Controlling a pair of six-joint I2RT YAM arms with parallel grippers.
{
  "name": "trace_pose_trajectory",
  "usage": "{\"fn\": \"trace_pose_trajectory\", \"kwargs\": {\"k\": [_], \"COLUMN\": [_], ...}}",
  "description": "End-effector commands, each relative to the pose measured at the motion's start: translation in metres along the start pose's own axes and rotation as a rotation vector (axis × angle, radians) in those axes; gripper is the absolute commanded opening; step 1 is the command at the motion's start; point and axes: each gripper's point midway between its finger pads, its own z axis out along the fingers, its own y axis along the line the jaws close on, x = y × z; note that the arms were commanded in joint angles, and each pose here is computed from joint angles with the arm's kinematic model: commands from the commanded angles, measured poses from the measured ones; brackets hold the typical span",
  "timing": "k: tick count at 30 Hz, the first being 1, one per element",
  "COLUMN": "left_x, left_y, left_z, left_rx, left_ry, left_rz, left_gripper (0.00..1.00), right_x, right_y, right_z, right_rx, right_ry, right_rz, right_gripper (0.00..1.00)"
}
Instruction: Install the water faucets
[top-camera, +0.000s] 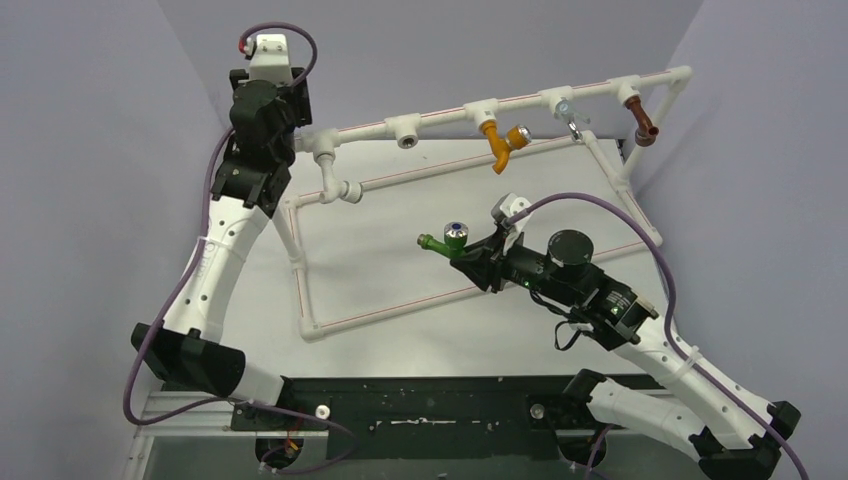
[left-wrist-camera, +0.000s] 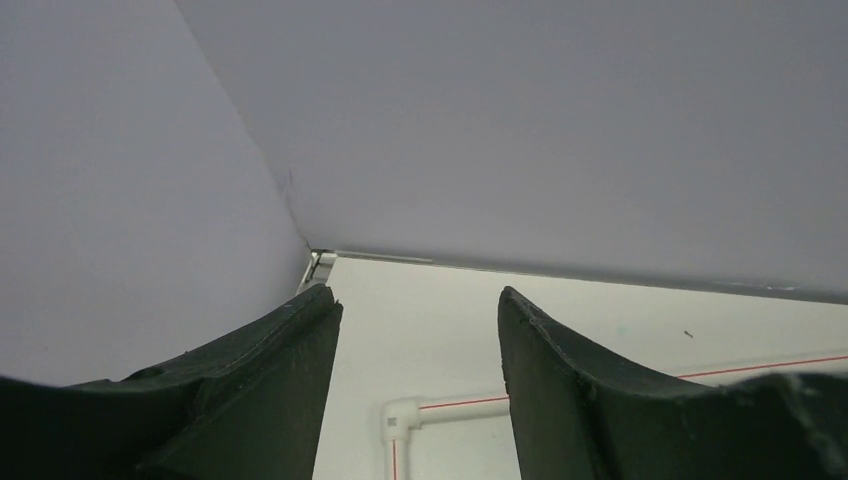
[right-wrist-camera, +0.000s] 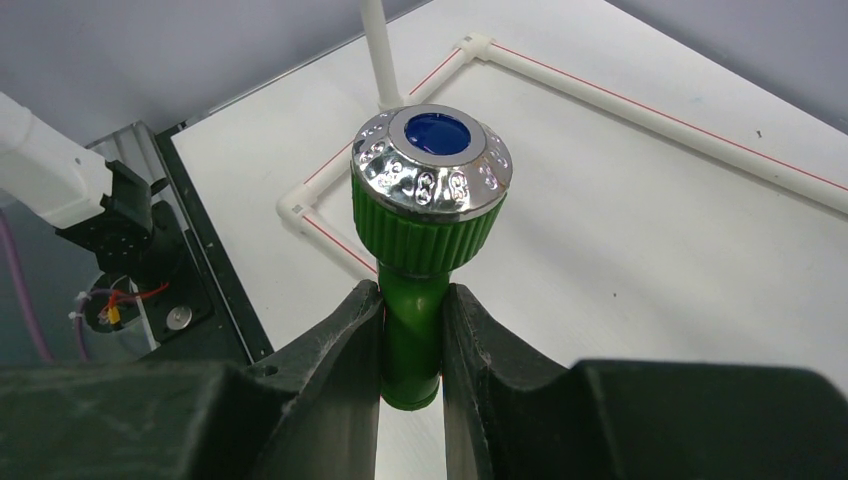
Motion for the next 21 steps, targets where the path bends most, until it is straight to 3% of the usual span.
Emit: {"fn": "trace_pose_trajectory", "kwargs": {"k": [1, 6, 21], "left_x": [-0.036, -0.023, 0.047], "left_y": [0.024, 0.042, 0.048], "left_z": [0.012, 0.024, 0.037], "left_rx": [-0.068, -0.121, -0.158], "left_ry": [-0.09, -0.059, 0.085], "left_rz": [-0.023, -0.012, 0.061], "left_gripper": [0.53, 0.37, 0.17], "right_x": [-0.025, -0.024, -0.032], "right_y": [0.008, 0.012, 0.019], "right_z": [-0.003, -0.005, -0.017], "right_rx": [-0.041, -0.063, -0.081], "right_ry": [-0.11, -0.119, -0.151], "right_rz": [0.009, 0.02, 0.017], "right_gripper": [0.0, 0.0, 0.0]}}
